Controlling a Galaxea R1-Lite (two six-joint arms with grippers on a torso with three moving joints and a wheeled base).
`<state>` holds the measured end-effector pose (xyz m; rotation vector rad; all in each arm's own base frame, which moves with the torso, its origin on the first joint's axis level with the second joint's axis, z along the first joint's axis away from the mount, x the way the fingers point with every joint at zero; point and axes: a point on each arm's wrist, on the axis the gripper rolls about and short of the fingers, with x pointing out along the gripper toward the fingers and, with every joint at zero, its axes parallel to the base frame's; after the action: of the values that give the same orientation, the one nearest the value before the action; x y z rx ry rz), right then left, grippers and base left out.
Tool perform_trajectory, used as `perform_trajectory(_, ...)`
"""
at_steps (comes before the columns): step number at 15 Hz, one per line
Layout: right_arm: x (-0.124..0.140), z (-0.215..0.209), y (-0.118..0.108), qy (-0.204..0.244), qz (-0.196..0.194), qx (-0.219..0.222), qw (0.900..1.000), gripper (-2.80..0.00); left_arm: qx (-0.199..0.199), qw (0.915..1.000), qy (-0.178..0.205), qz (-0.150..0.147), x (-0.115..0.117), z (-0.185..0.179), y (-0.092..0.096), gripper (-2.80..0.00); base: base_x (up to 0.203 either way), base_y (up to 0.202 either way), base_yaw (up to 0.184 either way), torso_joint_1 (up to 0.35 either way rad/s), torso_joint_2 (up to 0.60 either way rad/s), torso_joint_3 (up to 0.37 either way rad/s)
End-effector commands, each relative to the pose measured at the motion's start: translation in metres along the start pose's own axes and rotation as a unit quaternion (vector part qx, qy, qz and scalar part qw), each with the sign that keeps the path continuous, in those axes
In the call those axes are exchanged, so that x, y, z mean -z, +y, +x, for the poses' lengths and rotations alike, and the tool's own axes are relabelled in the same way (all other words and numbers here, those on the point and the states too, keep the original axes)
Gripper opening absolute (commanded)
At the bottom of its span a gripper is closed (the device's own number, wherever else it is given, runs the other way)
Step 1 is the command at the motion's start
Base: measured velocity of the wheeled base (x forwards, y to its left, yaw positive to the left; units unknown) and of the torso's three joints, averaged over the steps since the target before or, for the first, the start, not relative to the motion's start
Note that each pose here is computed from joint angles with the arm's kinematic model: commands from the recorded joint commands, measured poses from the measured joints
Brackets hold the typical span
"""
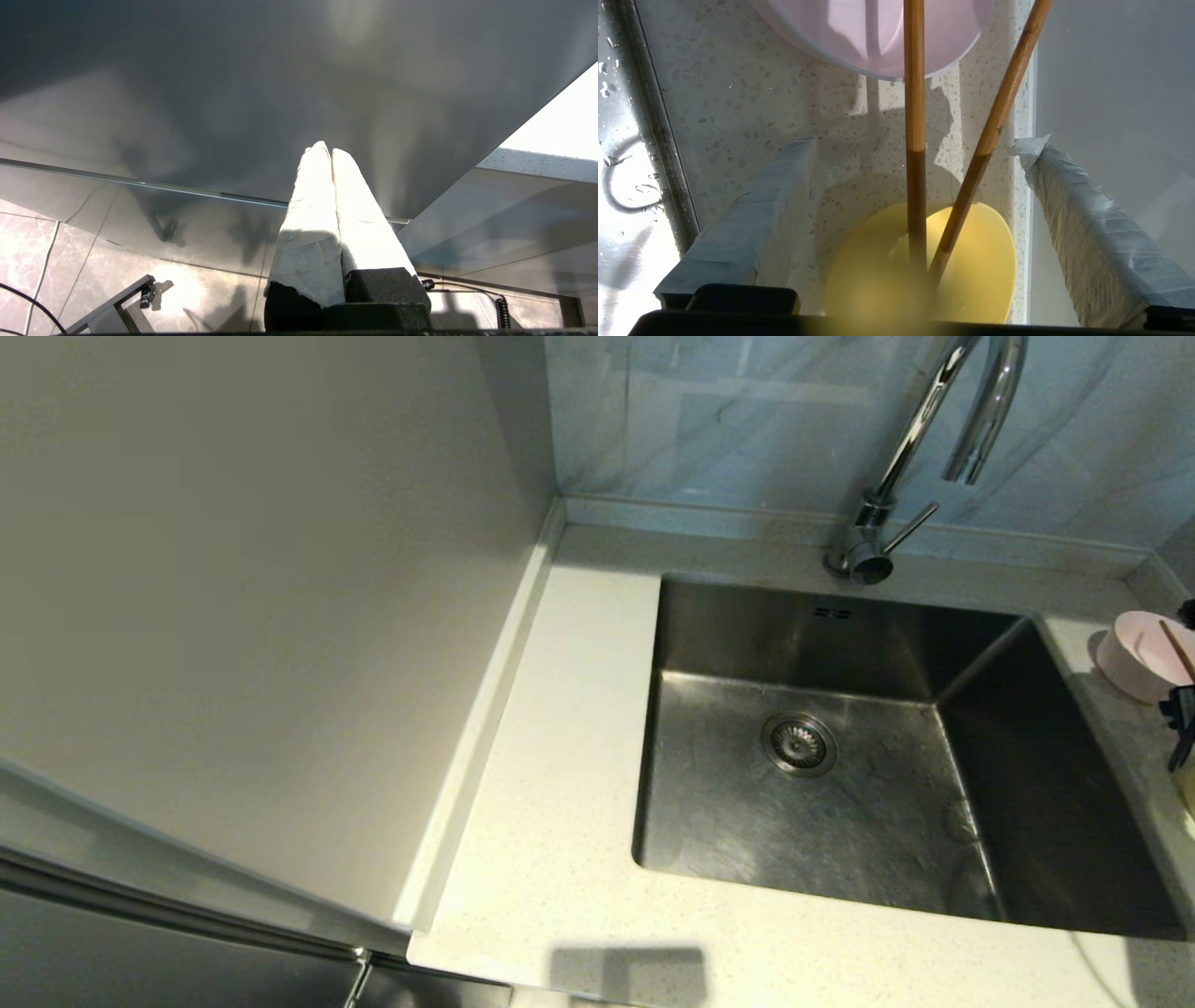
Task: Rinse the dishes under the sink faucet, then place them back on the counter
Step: Put the chopsticks into the sink
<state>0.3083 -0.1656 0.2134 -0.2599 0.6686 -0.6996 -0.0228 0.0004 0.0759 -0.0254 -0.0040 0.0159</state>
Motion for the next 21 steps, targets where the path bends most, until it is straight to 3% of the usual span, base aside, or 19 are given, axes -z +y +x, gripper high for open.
perform_trajectory(1, 0.0, 0.001, 0.0, 0.001, 0.0, 0.001, 1.0, 0.0, 0.0, 1.0, -0.002, 0.0, 0.0, 0.0, 0.0, -2.8, 0.0, 0.0, 0.0, 0.0, 0.0, 0.0)
perform_trajectory(2, 0.0, 0.001, 0.0, 0.001, 0.0, 0.001, 1.0, -2.8, 0.0, 1.0, -0.002, 0.0, 0.0, 0.0, 0.0, -2.8, 0.0, 0.0, 0.0, 0.0, 0.0, 0.0)
perform_trajectory(14, 0.001, -0.005, -0.004, -0.002, 0.007, 0.002, 1.0, -2.8, 0.0, 1.0, -0.002, 0.0, 0.0, 0.0, 0.0, -2.8, 0.0, 0.0, 0.0, 0.0, 0.0, 0.0)
perform_trajectory(21, -0.009, -0.037, -0.032, -0.048, 0.031, 0.013, 0.998, -2.8, 0.0, 1.0, -0.002, 0.0, 0.0, 0.0, 0.0, -2.8, 0.0, 0.0, 0.0, 0.0, 0.0, 0.0)
